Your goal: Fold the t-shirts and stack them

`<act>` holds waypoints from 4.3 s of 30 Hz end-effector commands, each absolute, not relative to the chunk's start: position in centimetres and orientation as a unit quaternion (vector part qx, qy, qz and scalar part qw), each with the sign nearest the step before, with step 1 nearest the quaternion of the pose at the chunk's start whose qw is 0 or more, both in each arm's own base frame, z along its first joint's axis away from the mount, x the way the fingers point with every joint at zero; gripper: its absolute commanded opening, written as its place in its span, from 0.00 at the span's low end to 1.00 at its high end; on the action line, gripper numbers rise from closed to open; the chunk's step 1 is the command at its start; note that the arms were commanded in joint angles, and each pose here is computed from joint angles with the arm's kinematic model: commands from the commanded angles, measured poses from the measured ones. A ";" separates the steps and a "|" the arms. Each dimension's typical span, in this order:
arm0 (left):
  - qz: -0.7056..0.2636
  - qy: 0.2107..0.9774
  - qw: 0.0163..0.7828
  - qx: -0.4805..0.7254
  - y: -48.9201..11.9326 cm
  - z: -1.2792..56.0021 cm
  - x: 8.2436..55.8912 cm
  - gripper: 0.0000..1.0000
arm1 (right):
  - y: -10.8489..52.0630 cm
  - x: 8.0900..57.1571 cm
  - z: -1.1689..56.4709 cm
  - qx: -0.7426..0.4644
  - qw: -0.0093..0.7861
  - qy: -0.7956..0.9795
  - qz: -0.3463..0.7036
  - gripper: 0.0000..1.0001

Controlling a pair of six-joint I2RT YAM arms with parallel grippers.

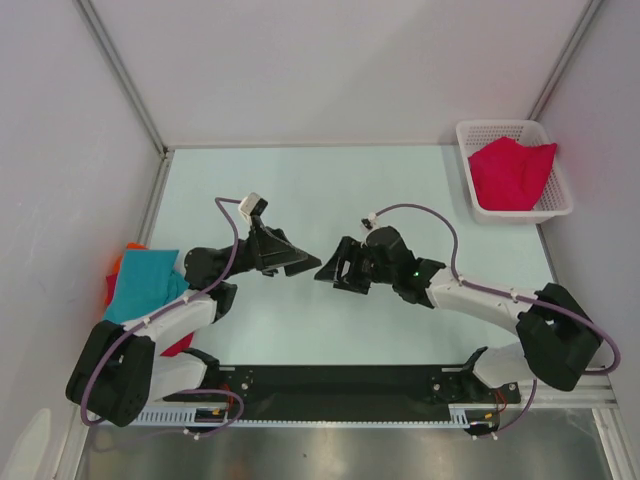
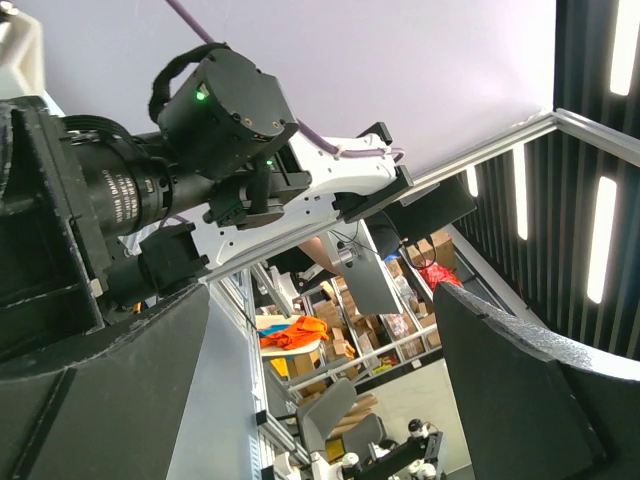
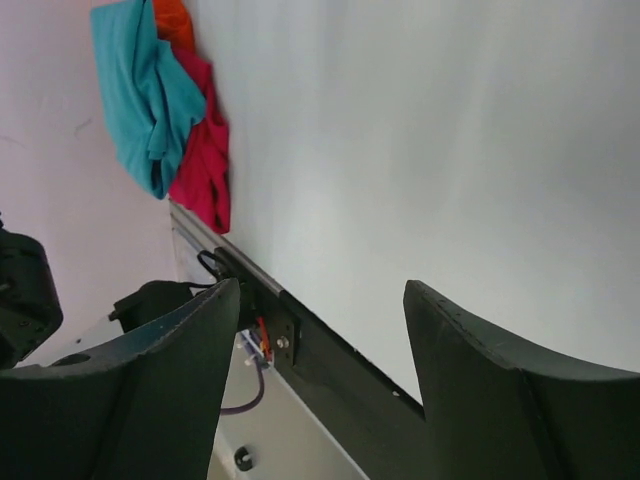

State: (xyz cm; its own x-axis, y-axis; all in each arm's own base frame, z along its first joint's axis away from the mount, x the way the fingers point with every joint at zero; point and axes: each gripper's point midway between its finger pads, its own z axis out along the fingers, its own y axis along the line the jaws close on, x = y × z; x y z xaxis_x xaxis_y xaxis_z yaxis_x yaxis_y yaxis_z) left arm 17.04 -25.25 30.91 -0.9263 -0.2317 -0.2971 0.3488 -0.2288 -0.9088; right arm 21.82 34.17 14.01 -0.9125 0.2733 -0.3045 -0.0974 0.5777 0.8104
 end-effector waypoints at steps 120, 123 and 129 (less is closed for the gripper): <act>-0.705 0.565 0.429 0.009 -9.6 36.4 29.4 1.00 | -4.4 46.6 7.3 0.203 0.230 0.930 -0.203 0.74; -0.705 0.564 0.429 0.009 -9.6 36.5 29.4 1.00 | -3.9 46.4 6.7 0.202 0.227 0.935 -0.184 0.40; -0.707 0.564 0.427 0.005 -9.6 36.3 29.5 1.00 | 0.2 46.6 7.3 0.157 0.241 0.948 -0.137 0.00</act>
